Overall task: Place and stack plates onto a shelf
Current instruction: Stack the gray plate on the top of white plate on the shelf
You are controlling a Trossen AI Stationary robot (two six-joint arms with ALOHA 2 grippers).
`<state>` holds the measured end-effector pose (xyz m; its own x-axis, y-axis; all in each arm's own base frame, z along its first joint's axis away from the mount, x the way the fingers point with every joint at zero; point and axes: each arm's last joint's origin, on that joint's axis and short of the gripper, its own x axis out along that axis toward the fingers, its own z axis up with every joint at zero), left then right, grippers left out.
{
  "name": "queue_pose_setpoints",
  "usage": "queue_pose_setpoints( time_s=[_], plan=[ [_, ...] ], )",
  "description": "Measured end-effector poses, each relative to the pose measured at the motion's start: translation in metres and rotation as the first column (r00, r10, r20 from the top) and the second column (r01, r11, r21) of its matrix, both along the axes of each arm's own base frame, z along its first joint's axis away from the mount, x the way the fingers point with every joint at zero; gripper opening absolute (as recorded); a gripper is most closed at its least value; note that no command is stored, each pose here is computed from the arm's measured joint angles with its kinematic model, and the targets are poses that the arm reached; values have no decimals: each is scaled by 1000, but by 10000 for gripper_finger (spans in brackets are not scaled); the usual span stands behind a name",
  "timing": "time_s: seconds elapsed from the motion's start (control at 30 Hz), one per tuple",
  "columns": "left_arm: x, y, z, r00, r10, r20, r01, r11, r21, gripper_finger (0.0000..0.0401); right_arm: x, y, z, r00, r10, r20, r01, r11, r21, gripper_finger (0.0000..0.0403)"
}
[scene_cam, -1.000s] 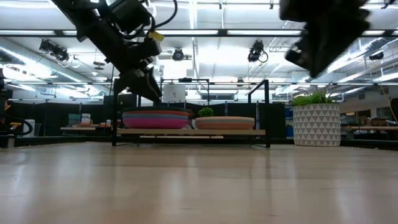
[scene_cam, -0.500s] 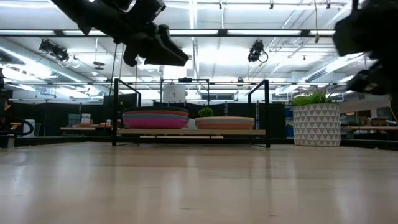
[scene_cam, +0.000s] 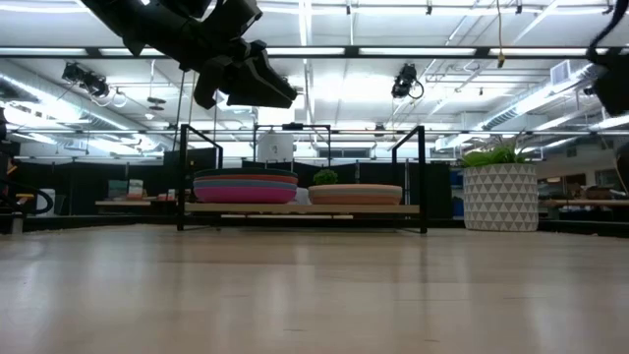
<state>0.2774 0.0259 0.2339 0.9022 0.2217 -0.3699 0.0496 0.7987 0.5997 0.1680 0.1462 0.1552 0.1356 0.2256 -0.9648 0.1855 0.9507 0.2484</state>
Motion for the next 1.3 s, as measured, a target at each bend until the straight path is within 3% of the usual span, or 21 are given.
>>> queue_pose_setpoints(
  time_s=[0.3, 0.5, 0.6, 0.73, 0.87, 0.97, 1.13, 1.3],
  plan=[
    [0, 0, 0, 1000, 0, 0, 0, 1000, 1, 183, 1, 8, -31, 981, 19, -194, -25, 999, -28, 116],
    [0, 0, 0, 1000, -1, 0, 1, 1000, 1, 183, 9, 6, -14, 990, -7, -141, -1, 998, -58, 73],
    [0, 0, -1, 1000, -11, -12, 11, 1000, -3, 183, 15, 5, -2, 997, -25, -75, 23, 999, -27, 35],
    [0, -4, -3, 990, -137, -23, 136, 989, -57, 183, 18, -2, 6, 997, -54, -48, 53, 998, -27, 16],
    [-1, -13, -8, 931, -362, -54, 358, 931, -66, 183, 21, -18, 17, 992, -126, -9, 126, 991, -53, 22],
    [3, -22, -16, 869, -487, -89, 489, 872, -2, 183, 25, -32, 26, 982, -187, 37, 189, 981, -46, 14],
    [18, -39, -44, 792, -574, -208, 607, 776, 171, 183, 33, -57, 44, 951, -284, 125, 284, 959, 16, 14],
    [38, -50, -60, 857, -472, -208, 515, 758, 401, 183, 41, -79, 53, 906, -379, 187, 373, 925, 72, 16]
  ],
)
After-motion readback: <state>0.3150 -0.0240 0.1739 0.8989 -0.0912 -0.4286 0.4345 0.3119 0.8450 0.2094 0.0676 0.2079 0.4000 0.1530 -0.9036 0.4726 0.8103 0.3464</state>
